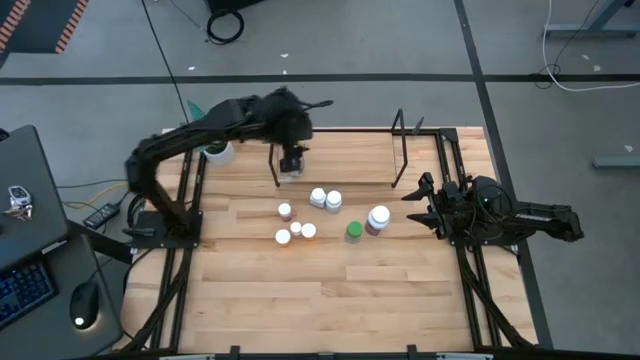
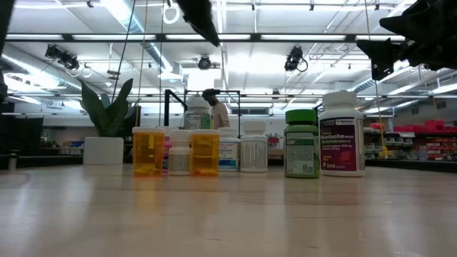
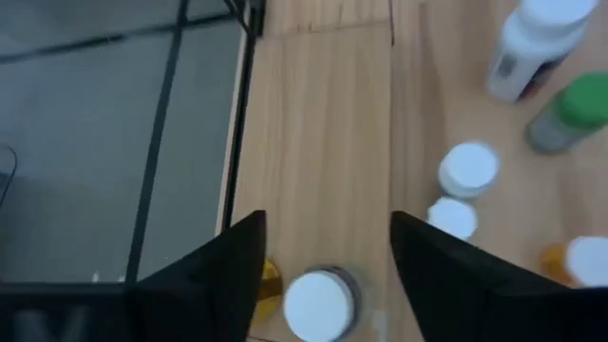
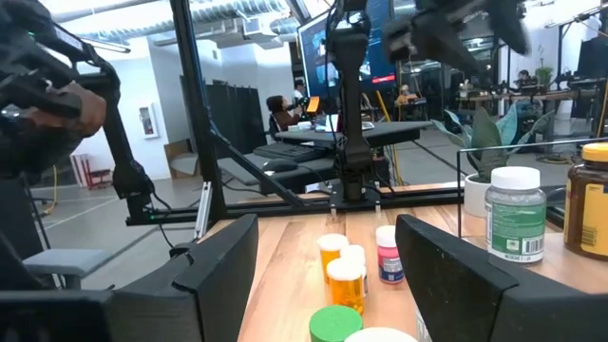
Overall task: Pick and place medicine bottles onto shelf by color
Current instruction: Put the white violet medicine bottle on the shelf
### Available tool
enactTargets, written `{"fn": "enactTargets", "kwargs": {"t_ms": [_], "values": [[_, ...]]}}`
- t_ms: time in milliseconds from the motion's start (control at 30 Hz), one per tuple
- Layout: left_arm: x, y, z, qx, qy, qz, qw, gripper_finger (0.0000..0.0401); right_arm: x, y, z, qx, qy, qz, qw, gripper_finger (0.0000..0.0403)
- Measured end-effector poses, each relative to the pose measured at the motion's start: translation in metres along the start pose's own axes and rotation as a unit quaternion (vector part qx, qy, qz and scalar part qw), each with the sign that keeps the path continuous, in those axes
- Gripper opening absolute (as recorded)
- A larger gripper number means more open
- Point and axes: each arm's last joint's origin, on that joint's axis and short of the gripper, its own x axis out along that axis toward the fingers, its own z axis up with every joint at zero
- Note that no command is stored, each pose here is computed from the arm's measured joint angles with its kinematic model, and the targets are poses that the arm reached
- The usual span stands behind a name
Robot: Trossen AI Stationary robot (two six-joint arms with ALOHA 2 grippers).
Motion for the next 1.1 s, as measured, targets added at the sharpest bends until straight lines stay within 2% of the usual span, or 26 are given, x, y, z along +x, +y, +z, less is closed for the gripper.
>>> {"fn": "enactTargets", "kwargs": {"t_ms": [233, 533, 833, 1100], "values": [[-0.036, -0.021, -0.036, -0.037, -0.116, 0.024, 0.992, 0.0166, 0.0, 0.0, 0.0, 0.0, 0.0, 0.0, 1.0, 0.0257], [-0.064, -0.042, -0.083, -0.067, -0.225, -0.006, 0.972, 0.0133, 0.0, 0.0, 0.0, 0.0, 0.0, 0.0, 1.0, 0.0257], [-0.073, -0.062, -0.134, -0.101, -0.314, 0.006, 0.944, 0.0113, 0.0, 0.0, 0.0, 0.0, 0.0, 0.0, 1.0, 0.0257], [-0.056, -0.085, -0.182, -0.131, -0.366, -0.007, 0.921, 0.0101, 0.0, 0.0, 0.0, 0.0, 0.0, 0.0, 1.0, 0.0257]]}}
